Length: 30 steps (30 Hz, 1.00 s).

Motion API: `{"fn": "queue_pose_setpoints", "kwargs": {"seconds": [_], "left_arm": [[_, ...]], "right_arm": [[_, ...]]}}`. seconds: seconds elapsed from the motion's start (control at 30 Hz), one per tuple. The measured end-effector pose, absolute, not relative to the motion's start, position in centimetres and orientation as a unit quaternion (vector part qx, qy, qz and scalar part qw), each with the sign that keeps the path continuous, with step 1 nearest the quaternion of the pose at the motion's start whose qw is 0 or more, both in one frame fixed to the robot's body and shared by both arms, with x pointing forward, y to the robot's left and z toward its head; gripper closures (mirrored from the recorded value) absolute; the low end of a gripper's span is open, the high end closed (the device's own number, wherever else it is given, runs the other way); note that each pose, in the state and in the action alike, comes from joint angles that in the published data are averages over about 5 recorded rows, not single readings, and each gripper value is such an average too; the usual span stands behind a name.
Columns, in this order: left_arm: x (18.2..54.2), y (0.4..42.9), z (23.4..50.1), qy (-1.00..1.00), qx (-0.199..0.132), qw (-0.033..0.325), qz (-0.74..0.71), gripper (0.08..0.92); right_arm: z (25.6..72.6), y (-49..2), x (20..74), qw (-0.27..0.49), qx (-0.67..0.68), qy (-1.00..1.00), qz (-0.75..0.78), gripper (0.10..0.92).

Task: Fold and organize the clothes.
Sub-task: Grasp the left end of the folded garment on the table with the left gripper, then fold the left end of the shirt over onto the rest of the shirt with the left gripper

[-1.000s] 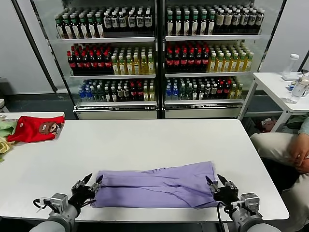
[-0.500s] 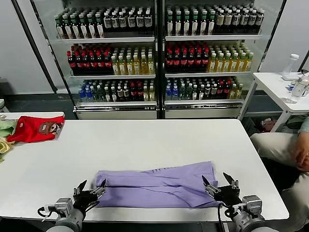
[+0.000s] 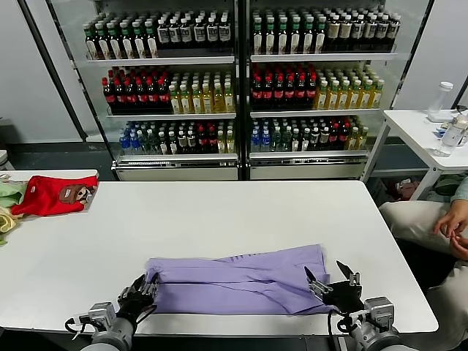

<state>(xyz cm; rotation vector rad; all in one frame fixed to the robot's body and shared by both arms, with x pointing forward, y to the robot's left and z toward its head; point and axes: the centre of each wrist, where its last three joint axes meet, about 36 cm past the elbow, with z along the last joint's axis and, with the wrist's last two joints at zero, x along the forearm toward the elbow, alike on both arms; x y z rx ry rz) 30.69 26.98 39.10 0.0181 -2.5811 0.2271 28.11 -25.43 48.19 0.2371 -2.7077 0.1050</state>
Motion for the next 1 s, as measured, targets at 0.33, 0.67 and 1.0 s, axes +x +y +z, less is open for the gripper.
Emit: {"fn": "queue_pose_setpoints", "kwargs": {"seconds": [0.33,0.67,1.0], "left_arm": [[30.7,26.4,39.3,-0.96,0.015,0.268,0.074,0.876],[30.5,30.3,42.8,-0.973,0.075,0.216,-0.017,0.887],[30.1,37.3,47.4,-0.967,0.163,0.159,-0.112,0.887]], "right_arm": [[47.9,-25.7,28.5,0.209,0.084,-0.973,0.042,0.2],[47.7,-25.7,28.8,0.209,0.086,-0.973,0.042,0.2],[47.6,-25.6,28.9,0.207,0.086,-0.974,0.041,0.2]]}}
